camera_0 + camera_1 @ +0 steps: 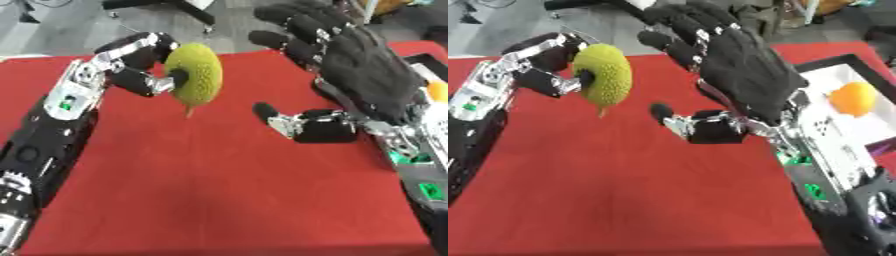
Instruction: Pick up the objects with one hand, pass them to the other hand, and then place them into the box on the other side of the table.
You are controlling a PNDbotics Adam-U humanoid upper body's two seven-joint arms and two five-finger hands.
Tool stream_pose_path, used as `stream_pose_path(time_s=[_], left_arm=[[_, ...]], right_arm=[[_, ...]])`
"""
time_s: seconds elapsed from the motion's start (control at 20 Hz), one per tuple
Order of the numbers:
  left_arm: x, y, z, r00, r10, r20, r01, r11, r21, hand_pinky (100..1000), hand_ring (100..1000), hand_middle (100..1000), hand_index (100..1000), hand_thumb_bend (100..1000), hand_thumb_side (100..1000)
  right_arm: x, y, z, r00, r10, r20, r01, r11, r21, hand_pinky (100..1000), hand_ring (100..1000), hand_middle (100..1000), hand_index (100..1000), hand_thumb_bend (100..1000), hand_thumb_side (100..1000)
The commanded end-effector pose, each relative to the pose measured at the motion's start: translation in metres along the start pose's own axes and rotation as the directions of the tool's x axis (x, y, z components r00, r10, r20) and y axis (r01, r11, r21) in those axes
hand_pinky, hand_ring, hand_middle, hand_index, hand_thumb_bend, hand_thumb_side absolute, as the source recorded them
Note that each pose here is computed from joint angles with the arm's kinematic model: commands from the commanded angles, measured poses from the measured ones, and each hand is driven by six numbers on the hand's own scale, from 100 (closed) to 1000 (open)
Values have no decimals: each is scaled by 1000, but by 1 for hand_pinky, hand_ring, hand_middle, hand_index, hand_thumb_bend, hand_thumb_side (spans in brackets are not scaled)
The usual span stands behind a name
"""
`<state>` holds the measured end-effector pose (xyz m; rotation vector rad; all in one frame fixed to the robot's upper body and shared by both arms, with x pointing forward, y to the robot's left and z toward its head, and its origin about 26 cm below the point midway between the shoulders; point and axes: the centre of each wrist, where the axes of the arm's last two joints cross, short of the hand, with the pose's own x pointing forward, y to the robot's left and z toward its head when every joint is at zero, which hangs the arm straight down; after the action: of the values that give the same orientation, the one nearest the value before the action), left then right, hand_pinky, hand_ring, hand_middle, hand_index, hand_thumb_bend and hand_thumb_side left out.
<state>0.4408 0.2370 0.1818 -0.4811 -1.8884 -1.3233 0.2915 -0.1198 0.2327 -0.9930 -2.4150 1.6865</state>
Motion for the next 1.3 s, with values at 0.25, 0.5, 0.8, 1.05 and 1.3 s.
stream_pose_path(time_s=[0.25,0.5,0.8,1.05,1.3], left_arm=[[32,1,-28,988,-35,150,54,991,-123,597,370,334,519,100,186],[44,-7,-42,983,-1,185,33,985,-171,597,370,334,519,100,187],[54,-18,-58,978,34,207,14,974,-228,598,369,334,519,100,189],[58,-30,-70,975,88,203,-29,960,-278,598,370,335,518,100,191],[61,-36,-76,974,114,196,-51,951,-304,600,375,342,525,100,181]], right_arm=[[6,-7,-6,999,-24,44,23,999,30,929,913,944,927,320,396],[6,-1,-7,998,-36,44,33,997,71,923,907,947,935,318,363],[6,8,-9,999,-30,33,27,995,98,908,884,938,928,309,264],[4,20,-11,1000,-17,5,16,992,127,834,791,877,901,267,130],[2,26,-10,999,-11,-53,14,999,48,598,473,522,656,100,100]])
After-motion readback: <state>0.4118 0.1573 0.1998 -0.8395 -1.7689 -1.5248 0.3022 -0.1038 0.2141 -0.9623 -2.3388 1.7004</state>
